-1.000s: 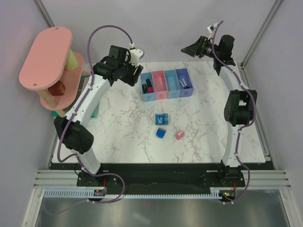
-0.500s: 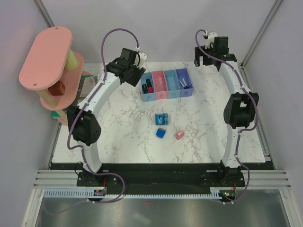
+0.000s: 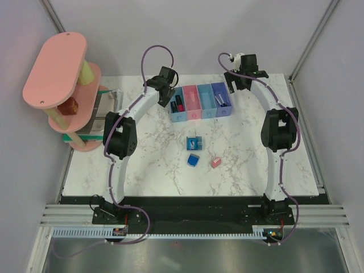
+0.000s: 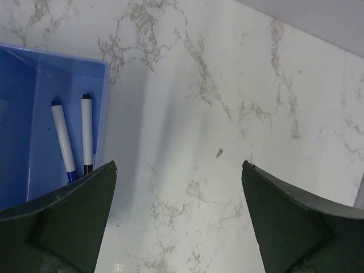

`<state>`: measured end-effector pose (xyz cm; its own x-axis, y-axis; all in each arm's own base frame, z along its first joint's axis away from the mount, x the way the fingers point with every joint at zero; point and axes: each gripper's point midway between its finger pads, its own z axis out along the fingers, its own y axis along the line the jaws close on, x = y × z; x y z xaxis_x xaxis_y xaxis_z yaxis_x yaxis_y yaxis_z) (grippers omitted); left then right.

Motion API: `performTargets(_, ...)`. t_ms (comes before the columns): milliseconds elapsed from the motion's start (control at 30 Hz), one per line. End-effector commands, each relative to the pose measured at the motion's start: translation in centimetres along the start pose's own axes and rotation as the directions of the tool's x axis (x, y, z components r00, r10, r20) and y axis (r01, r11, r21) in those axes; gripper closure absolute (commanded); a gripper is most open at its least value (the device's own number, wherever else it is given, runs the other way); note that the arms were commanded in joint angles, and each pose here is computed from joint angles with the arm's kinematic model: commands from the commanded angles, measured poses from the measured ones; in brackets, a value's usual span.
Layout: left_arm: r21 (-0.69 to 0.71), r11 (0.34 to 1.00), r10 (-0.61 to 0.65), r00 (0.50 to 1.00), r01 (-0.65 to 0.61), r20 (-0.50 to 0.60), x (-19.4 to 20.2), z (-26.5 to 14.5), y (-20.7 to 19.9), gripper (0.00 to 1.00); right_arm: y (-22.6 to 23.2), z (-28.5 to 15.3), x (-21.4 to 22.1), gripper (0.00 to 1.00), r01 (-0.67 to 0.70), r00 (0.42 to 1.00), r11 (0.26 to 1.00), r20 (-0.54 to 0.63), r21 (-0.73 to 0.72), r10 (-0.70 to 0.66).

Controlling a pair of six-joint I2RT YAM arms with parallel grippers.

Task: Sort the stationery into containers
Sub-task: Move the storage box to the center of the board.

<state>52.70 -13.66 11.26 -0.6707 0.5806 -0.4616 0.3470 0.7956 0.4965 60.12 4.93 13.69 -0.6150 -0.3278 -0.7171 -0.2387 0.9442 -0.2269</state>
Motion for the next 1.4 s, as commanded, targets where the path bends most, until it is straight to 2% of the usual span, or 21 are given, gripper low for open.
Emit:
performTargets(0,-0.070,0.996,-0.049,0.996,0.055,0.080,-2.7,0.2,1.7,0.30,0.8,3.0,2.9,0.02,0.044,0.996,0.999,-0.079,0.016,-0.043)
performTargets(333,-0.036,0.999,-0.037,0.996,0.040,0.082,-2.8,3.4,-0.3,0.30,1.9,5.2,5.1,0.02,0.031,0.993,0.999,-0.112,-0.010,-0.032)
performTargets(600,0.049,0.997,-0.062,0.992,0.057,0.112,-3.4,4.2,-2.3,0.30,5.6,4.9,6.4,0.02,0.063,0.988,0.992,-0.132,-0.109,-0.077)
performTargets(967,0.163,0.987,-0.037,0.990,0.014,0.135,-3.1,2.3,-6.2,0.31,10.6,1.5,8.8,0.02,0.102,0.979,0.976,-0.154,-0.193,-0.133)
performTargets(1367,0.251,0.967,-0.005,0.989,-0.033,0.148,-1.8,-1.3,-10.4,0.32,10.4,-0.5,10.3,0.02,0.109,0.977,0.981,-0.167,-0.161,-0.136)
